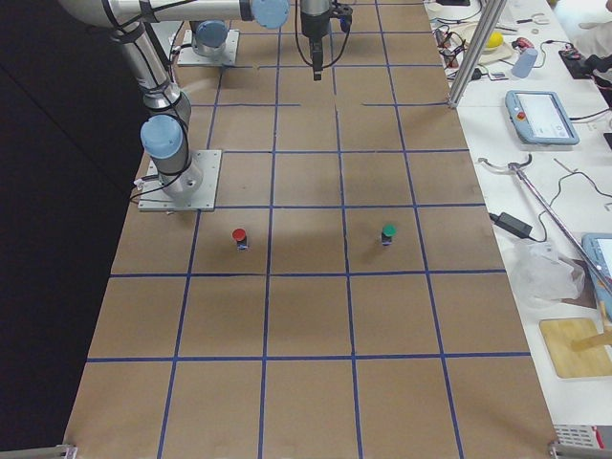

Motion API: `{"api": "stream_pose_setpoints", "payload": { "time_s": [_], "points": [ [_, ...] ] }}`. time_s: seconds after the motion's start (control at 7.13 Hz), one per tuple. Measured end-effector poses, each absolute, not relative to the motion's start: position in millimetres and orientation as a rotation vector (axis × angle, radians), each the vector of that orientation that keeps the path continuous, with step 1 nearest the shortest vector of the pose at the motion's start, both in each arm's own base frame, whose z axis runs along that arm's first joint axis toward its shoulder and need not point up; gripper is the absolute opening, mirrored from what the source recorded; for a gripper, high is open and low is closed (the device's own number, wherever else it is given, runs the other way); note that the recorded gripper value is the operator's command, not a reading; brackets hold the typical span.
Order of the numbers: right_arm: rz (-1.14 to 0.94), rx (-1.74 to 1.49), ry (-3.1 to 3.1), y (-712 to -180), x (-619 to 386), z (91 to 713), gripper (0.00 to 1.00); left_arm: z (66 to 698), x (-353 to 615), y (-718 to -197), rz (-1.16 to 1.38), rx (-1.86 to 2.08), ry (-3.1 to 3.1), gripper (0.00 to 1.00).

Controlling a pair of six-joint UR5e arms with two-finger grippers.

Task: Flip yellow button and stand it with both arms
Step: 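Lift the switch with the left gripper toward the right gripper while the right gripper approaches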

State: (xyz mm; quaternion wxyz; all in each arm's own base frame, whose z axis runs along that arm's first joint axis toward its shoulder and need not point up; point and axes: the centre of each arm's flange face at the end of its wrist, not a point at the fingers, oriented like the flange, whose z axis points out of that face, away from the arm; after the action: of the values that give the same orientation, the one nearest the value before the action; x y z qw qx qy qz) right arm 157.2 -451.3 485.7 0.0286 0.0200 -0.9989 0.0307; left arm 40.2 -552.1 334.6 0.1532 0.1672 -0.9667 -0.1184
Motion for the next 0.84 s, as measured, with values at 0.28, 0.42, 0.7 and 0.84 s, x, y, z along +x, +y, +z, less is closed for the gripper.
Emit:
{"api": "stream_pose_setpoints", "payload": {
  "time_s": [0.28, 0.42, 0.7, 0.84],
  "points": [
    [0.1, 0.013, -3.085, -454, 148, 488, 1.0, 358, -29, -566, -0.388, 0.592, -2.458, 0.01],
    [0.101, -0.03, -3.085, -456, 136, 491, 1.0, 366, -60, -567, -0.416, 0.624, -2.334, 0.01],
    [0.117, -0.125, -3.128, -461, 114, 500, 1.0, 374, -103, -565, -0.489, 0.67, -2.057, 0.01],
    [0.129, -0.185, -3.215, -465, 105, 504, 1.0, 382, -120, -562, -0.53, 0.691, -1.925, 0.01]
  ]
}}
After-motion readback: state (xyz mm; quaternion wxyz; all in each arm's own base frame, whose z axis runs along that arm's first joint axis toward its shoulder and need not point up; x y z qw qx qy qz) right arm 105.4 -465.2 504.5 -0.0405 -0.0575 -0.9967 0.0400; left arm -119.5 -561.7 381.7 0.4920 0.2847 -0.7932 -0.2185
